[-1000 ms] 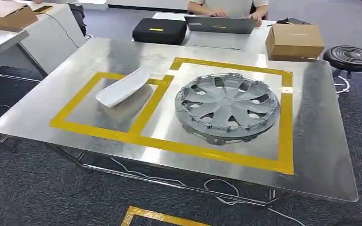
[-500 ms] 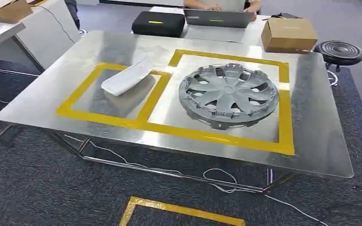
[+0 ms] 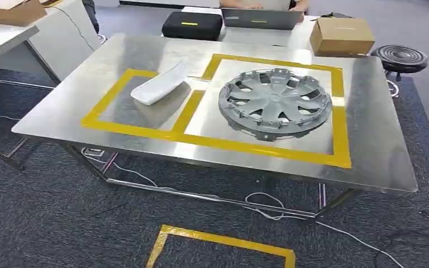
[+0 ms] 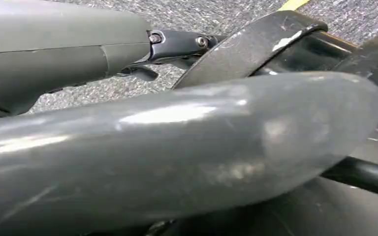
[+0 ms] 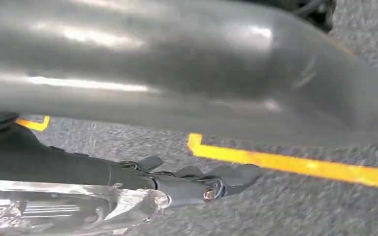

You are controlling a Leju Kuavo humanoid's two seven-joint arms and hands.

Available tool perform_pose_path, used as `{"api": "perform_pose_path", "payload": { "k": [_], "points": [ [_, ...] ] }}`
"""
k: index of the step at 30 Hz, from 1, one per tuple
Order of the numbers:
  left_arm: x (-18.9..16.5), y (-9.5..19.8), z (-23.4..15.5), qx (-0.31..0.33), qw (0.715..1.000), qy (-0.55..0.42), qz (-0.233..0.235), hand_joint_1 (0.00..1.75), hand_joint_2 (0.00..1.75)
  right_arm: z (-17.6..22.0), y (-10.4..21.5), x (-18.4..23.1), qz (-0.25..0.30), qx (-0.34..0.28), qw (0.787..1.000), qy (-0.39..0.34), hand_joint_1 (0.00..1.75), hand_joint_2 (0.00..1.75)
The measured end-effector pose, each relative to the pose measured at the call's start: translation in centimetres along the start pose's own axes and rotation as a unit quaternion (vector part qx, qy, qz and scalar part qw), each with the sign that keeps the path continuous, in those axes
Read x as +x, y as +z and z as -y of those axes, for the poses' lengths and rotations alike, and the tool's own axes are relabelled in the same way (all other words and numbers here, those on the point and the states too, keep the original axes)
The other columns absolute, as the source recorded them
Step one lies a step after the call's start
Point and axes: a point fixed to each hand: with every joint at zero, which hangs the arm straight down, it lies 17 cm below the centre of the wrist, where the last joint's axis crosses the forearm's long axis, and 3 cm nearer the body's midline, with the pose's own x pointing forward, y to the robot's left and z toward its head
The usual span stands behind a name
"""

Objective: Take the parts from the cabinet and place them on the table.

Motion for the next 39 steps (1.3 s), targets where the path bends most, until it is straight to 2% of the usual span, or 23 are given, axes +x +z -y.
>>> {"api": "perform_pose_path", "payload": {
  "k": [4,9,11,15,20,23,26,29,32,35,39],
  "points": [
    [-0.3,-0.1,-0.3,0.003,1.000,0.000,-0.008,0.00,0.00,0.1,0.0,-0.3,-0.008,-0.005,1.000,0.015,0.00,0.00],
    [-1.1,0.0,-0.2,-0.004,0.999,0.016,-0.034,0.00,0.00,1.1,0.3,-2.9,-0.085,-0.020,0.996,0.018,0.00,0.00],
    [-1.7,0.1,0.1,-0.011,0.999,0.024,-0.044,0.00,0.00,2.0,0.4,-3.2,-0.098,-0.031,0.995,0.014,0.00,0.00],
    [-2.0,0.2,0.1,-0.013,0.999,0.025,-0.044,0.00,0.00,3.7,0.6,-2.3,-0.078,-0.047,0.996,0.009,0.00,0.00],
    [-1.6,0.2,-0.2,-0.004,1.000,0.006,-0.018,0.00,0.00,3.5,0.6,-0.1,0.004,-0.038,0.996,0.080,0.00,0.00],
    [-1.4,0.1,-0.5,0.006,1.000,-0.004,-0.014,0.00,0.00,3.2,0.6,0.8,0.035,-0.036,0.993,0.109,0.00,0.00],
    [-0.3,0.4,0.4,0.016,0.993,0.117,0.003,0.00,0.00,3.1,0.5,1.2,0.036,-0.038,0.996,0.069,0.00,0.00],
    [-0.2,0.9,1.1,0.015,0.975,0.219,0.013,0.00,0.00,3.8,0.4,-0.7,-0.021,-0.054,0.998,-0.026,0.00,0.00],
    [-0.7,0.9,1.3,0.022,0.972,0.232,-0.002,0.00,0.00,3.6,0.6,-3.1,-0.088,-0.064,0.989,-0.100,0.00,0.00],
    [-0.8,0.9,1.3,0.027,0.974,0.225,-0.010,0.00,0.00,3.0,0.8,-3.6,-0.109,-0.061,0.981,-0.147,0.00,0.00],
    [-0.9,0.9,1.3,0.028,0.973,0.228,-0.014,0.00,0.00,2.5,0.8,-3.6,-0.111,-0.058,0.981,-0.146,0.00,0.00]
  ]
}}
